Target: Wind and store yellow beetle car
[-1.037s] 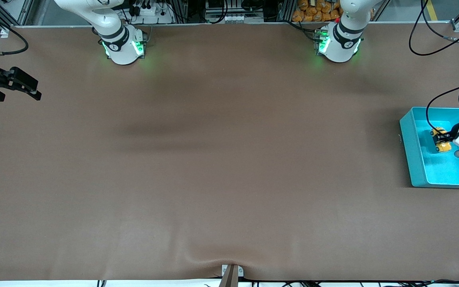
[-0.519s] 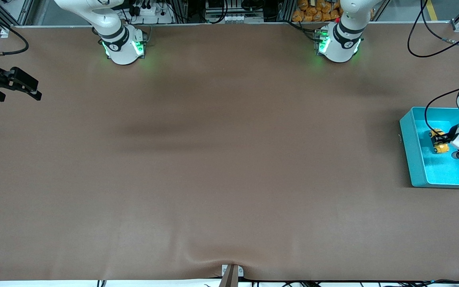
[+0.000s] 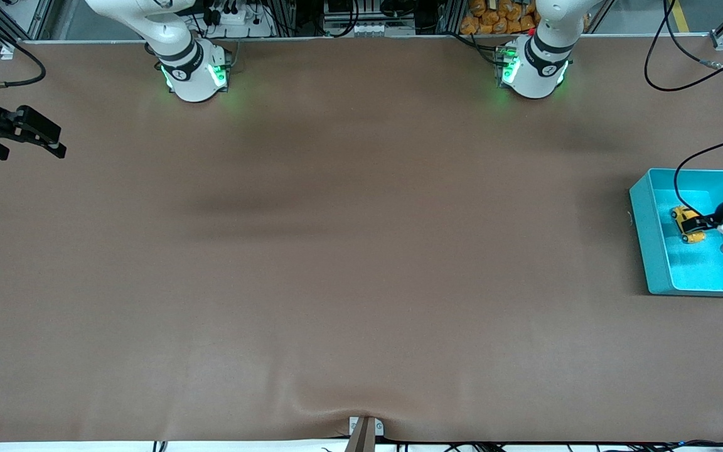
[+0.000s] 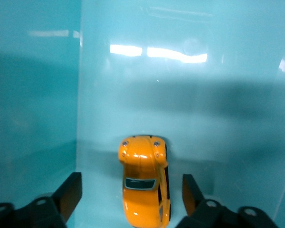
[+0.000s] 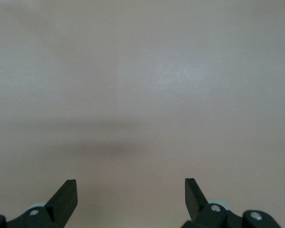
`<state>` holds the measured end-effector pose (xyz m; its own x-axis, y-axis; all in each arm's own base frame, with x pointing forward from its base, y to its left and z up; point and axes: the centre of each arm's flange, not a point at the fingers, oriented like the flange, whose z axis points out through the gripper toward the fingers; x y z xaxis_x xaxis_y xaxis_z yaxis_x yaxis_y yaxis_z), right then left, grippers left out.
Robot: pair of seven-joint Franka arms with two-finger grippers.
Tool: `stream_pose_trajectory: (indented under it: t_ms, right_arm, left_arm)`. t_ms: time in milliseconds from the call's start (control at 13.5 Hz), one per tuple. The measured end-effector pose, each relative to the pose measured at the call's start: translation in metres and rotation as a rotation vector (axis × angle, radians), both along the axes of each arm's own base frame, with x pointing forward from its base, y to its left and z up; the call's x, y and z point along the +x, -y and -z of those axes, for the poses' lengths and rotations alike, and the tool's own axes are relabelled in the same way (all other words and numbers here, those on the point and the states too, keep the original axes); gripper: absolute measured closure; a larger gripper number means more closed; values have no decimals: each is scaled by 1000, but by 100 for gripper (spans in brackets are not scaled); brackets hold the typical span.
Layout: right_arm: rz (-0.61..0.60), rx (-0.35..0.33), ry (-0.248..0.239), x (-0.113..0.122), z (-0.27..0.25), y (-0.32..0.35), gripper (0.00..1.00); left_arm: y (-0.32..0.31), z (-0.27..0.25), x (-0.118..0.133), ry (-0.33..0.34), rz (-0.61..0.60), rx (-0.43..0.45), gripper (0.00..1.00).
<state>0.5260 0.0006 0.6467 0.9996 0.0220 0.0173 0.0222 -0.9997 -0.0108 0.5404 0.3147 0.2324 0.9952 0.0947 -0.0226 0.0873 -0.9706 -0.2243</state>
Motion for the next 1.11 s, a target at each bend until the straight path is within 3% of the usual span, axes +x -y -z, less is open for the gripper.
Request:
stream_pose_trajectory:
  t_ms: [370, 519, 741, 963, 1111]
  right_arm:
    - [0, 0, -1, 0, 0, 0, 0]
    - [0, 0, -1, 0, 1, 0, 0]
    - [0, 0, -1, 0, 1, 0, 0]
    - [0, 0, -1, 0, 1, 0, 0]
    - [0, 0, 0, 0, 1, 0, 0]
  left_arm:
    - [25, -79, 23, 84, 35, 36, 0]
    - [48, -122, 29, 117, -3, -11, 0]
    - [99, -225, 40, 127, -34, -104, 0]
    - [164, -341, 40, 133, 16, -158, 0]
    - [204, -391, 32, 129, 70, -163, 0]
